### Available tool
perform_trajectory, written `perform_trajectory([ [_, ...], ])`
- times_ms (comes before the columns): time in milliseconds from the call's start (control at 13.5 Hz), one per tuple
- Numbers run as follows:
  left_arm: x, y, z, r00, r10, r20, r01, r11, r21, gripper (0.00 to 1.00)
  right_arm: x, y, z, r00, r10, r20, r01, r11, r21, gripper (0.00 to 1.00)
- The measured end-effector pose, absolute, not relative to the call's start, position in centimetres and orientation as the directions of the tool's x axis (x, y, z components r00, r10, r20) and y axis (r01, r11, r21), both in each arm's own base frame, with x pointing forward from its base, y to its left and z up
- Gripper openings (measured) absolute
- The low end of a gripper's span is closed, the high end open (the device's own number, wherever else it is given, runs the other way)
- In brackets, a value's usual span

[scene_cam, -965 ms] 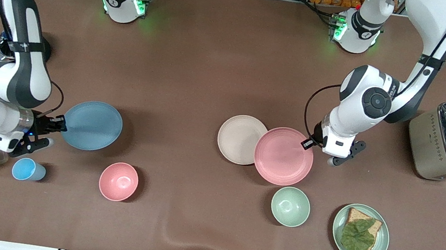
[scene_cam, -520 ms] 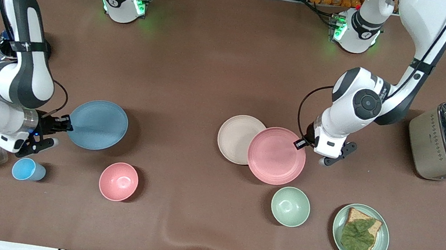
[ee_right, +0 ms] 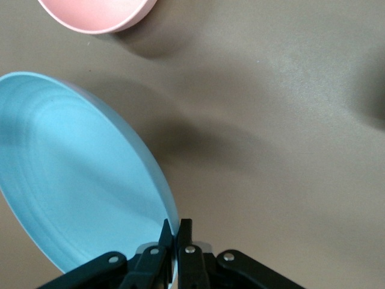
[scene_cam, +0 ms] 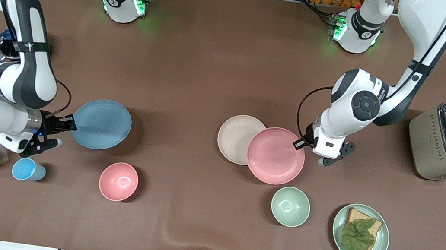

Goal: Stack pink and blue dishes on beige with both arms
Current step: 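Carry the pink plate with the left gripper onto the beige plate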

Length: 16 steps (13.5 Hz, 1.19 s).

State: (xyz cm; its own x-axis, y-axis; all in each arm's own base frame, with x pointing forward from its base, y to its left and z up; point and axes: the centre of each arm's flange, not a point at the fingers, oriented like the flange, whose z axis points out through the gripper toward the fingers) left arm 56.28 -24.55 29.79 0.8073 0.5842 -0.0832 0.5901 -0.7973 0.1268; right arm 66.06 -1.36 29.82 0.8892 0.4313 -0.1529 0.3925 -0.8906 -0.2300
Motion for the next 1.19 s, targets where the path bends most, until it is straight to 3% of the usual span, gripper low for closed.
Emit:
perform_trajectory([
  [668, 55.5, -26.5, 29.9, 0.795, 0.600, -0.089, 0.607, -0.785, 0.126, 0.05, 66.0, -1.4, 29.4, 0.889, 0.430, -0.159, 0.390, -0.891, -0.233, 0.05],
  [1188, 52.0, -32.0, 29.4, 0.776, 0.622, -0.110, 0.631, -0.769, 0.102, 0.05, 66.0, -1.3, 29.3, 0.893, 0.424, -0.154, 0.381, -0.892, -0.244, 0.05],
])
